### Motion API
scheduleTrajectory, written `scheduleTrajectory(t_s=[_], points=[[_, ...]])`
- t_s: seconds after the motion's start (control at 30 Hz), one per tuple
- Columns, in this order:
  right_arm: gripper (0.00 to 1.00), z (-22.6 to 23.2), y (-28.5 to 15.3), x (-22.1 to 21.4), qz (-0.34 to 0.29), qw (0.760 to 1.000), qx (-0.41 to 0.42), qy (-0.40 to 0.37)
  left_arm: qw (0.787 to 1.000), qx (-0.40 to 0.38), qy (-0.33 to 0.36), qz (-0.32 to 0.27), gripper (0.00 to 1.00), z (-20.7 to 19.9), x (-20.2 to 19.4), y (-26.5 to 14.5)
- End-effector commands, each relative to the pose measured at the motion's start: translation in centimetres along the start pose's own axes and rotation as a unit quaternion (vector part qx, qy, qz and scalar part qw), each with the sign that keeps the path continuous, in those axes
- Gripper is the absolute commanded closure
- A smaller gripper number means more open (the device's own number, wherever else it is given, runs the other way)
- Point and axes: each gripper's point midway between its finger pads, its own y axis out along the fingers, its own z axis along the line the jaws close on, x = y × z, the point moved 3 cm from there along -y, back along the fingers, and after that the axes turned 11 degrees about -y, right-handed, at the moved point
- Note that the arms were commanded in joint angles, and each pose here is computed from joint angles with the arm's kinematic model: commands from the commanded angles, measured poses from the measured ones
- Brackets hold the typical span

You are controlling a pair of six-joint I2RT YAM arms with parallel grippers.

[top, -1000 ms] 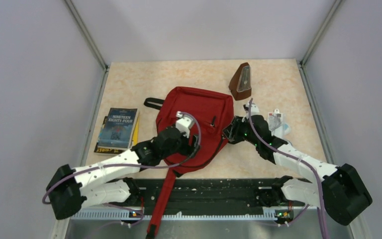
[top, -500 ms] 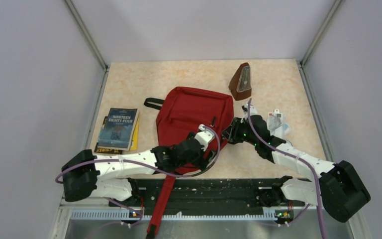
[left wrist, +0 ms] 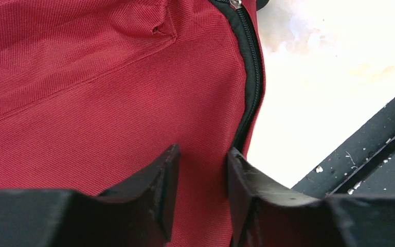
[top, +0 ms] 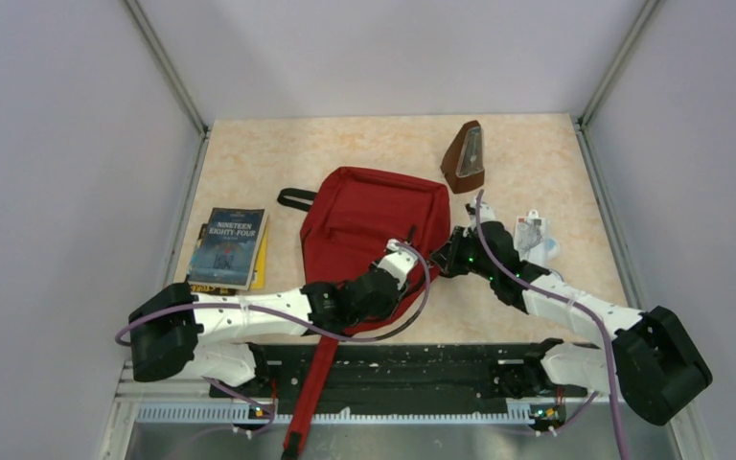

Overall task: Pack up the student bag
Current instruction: Unzip the student bag at the center of the board.

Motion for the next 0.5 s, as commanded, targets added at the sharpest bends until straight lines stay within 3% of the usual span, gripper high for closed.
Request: scheduleTrajectory(t_s=[0.0,0.13,0.27,0.47], points=[[1.00,0.6,0.1,1.7,-0.031,0.999,0.013,-0.008,0.999,0.000,-0.026,-0.032,0.60,-0.6,1.5,0.2],[1.00,1.0,-0.3,1.8,-0.038,0.999,0.031,-0.017,0.998,-0.007,-0.043,-0.036,0.83,-0.8,1.2,0.4],[1.00,1.5,-1.0,1.9,-0.056,0.997,0.052,-0.027,0.996,-0.022,-0.069,-0.051,1.00,-1.4,1.5,0.5],[1.00,2.1,-2.0,1.6,-0.078,0.994,0.062,-0.043,0.991,-0.047,-0.109,-0.062,1.00,-2.3,1.7,0.8]])
